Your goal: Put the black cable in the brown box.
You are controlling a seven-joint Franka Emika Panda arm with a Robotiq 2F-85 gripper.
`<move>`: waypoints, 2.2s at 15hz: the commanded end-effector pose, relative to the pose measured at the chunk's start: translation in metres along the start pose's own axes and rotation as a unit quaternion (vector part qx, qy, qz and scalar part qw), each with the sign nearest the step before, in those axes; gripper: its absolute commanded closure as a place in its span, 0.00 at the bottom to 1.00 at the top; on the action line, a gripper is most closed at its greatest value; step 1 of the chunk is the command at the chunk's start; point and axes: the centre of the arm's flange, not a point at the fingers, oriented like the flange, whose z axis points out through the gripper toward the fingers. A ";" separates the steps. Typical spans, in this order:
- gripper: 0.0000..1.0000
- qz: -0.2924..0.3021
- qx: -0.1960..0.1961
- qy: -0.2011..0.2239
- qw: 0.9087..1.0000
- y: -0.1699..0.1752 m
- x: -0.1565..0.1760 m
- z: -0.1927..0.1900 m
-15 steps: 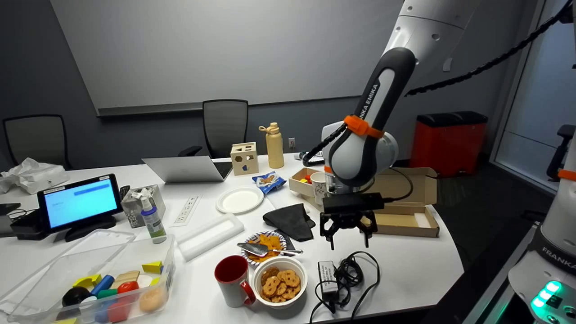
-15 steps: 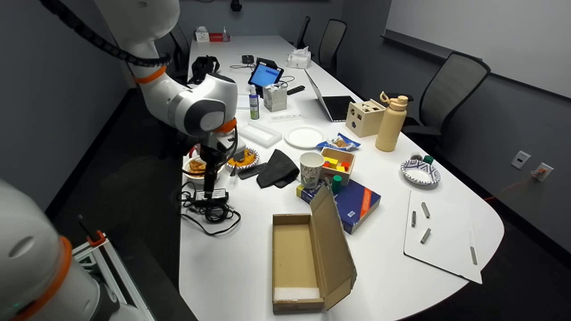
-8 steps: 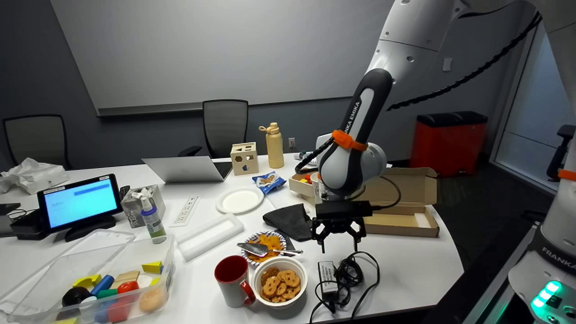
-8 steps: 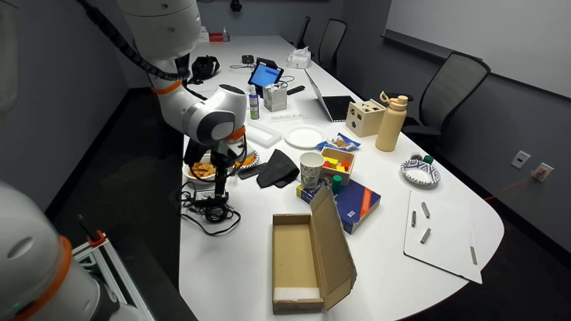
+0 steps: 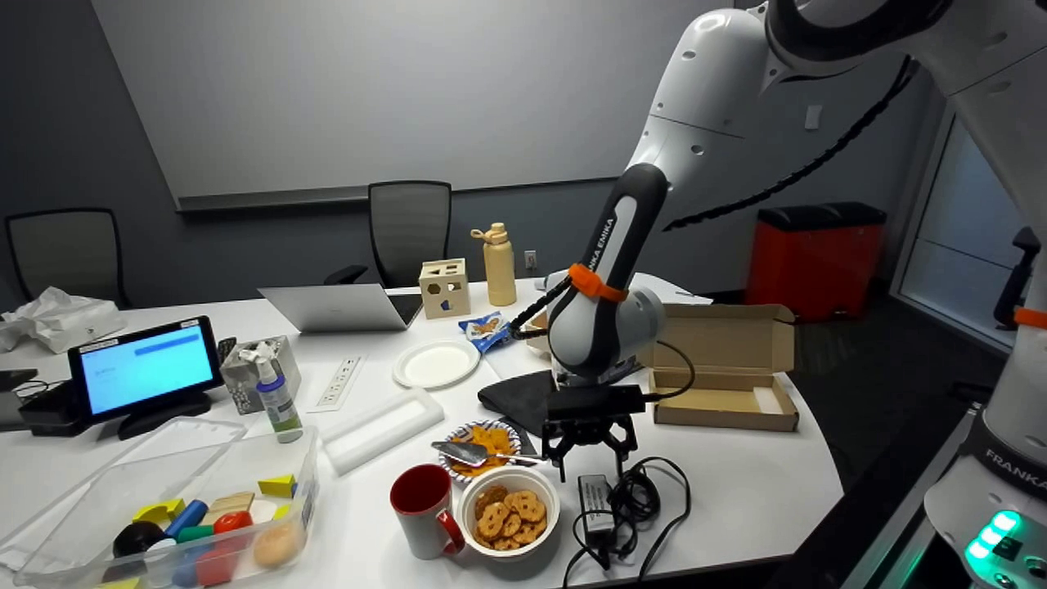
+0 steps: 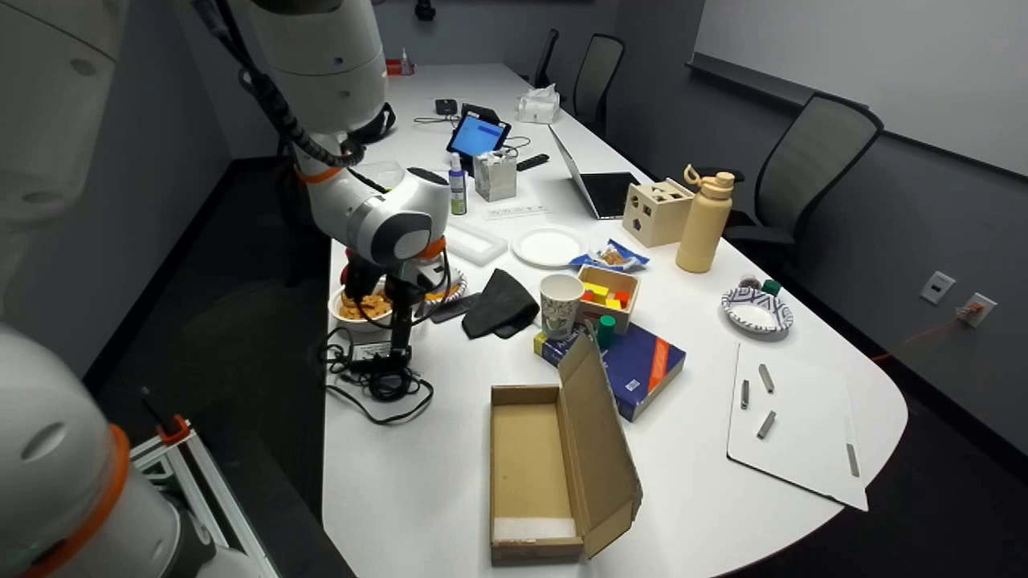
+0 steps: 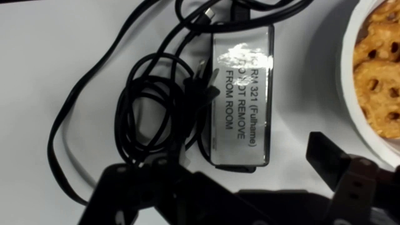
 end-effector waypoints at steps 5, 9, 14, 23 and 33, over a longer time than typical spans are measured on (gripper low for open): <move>0.00 0.003 -0.027 -0.025 0.999 -0.018 -0.014 0.024; 0.00 0.007 -0.043 -0.027 0.999 -0.016 -0.021 0.035; 0.00 0.009 -0.064 -0.022 0.998 -0.015 -0.022 0.051; 0.56 0.025 -0.076 0.000 0.997 -0.016 -0.017 0.046; 0.72 0.035 -0.082 -0.017 0.996 -0.001 -0.031 0.015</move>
